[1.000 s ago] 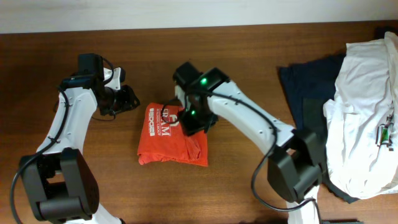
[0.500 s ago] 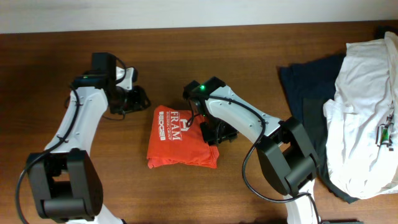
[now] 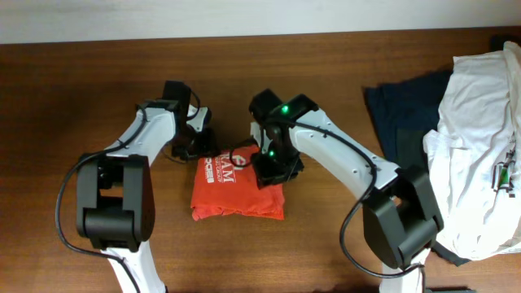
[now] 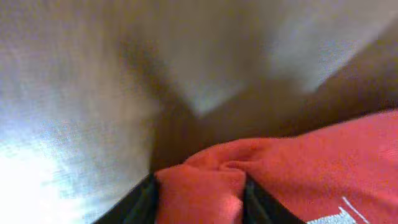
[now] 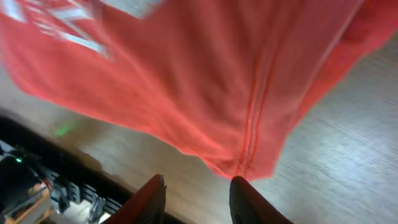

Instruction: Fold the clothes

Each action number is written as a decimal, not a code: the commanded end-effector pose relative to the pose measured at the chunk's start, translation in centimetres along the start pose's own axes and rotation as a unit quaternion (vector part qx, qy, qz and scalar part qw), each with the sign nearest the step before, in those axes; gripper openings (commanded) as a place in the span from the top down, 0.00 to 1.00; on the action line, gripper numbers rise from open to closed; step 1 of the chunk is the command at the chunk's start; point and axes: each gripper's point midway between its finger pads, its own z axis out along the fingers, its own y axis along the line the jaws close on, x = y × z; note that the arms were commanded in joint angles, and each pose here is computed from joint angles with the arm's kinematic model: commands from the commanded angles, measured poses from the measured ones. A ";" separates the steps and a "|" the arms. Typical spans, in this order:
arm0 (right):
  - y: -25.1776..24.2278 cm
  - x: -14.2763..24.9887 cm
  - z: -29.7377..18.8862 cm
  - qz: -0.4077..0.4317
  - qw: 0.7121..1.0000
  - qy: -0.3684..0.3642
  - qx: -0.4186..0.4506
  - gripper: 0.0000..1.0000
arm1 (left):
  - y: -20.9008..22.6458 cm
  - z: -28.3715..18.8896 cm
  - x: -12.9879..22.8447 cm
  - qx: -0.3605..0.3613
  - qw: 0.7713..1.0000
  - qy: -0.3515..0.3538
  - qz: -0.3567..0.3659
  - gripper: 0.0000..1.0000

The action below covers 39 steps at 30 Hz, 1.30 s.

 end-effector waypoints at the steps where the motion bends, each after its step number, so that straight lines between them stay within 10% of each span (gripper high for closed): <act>1: -0.6 1.5 3.7 -0.002 0.999 0.030 -0.023 0.62 | 4.4 1.3 4.0 -0.098 0.991 0.088 -0.019 0.67; 9: -9.2 -3.1 5.5 0.008 0.989 -0.088 0.119 0.57 | 5.3 -1.1 9.9 -0.085 0.969 0.205 -0.110 0.69; 16: -13.2 -7.5 -3.5 0.038 0.976 -0.164 0.139 0.41 | 2.2 -3.6 6.4 -0.011 0.989 0.122 -0.078 0.70; 19: -12.2 -7.0 -8.9 0.031 0.972 -0.168 0.159 0.40 | -2.8 -7.5 -0.6 0.109 0.992 -0.052 0.044 0.31; 21: -10.8 -6.3 -12.3 0.029 0.971 -0.177 0.158 0.39 | -4.4 -7.8 -2.8 0.149 0.980 -0.099 0.087 0.21; 33: -10.0 -3.8 -15.7 0.031 0.971 -0.177 0.159 0.38 | -9.1 2.6 -0.5 0.280 0.944 -0.011 0.177 0.19; 35: -10.0 -3.7 -15.6 0.032 0.971 -0.175 0.159 0.38 | -10.1 3.9 0.4 0.286 0.941 0.009 0.181 0.35; 37: -10.1 -3.5 -15.6 0.033 0.971 -0.171 0.163 0.37 | -10.4 4.3 0.4 0.285 0.940 0.009 0.188 0.85; 39: -10.5 -3.4 -15.7 0.036 0.970 -0.169 0.173 0.38 | -9.6 3.7 -0.6 0.282 0.942 -0.006 0.182 1.00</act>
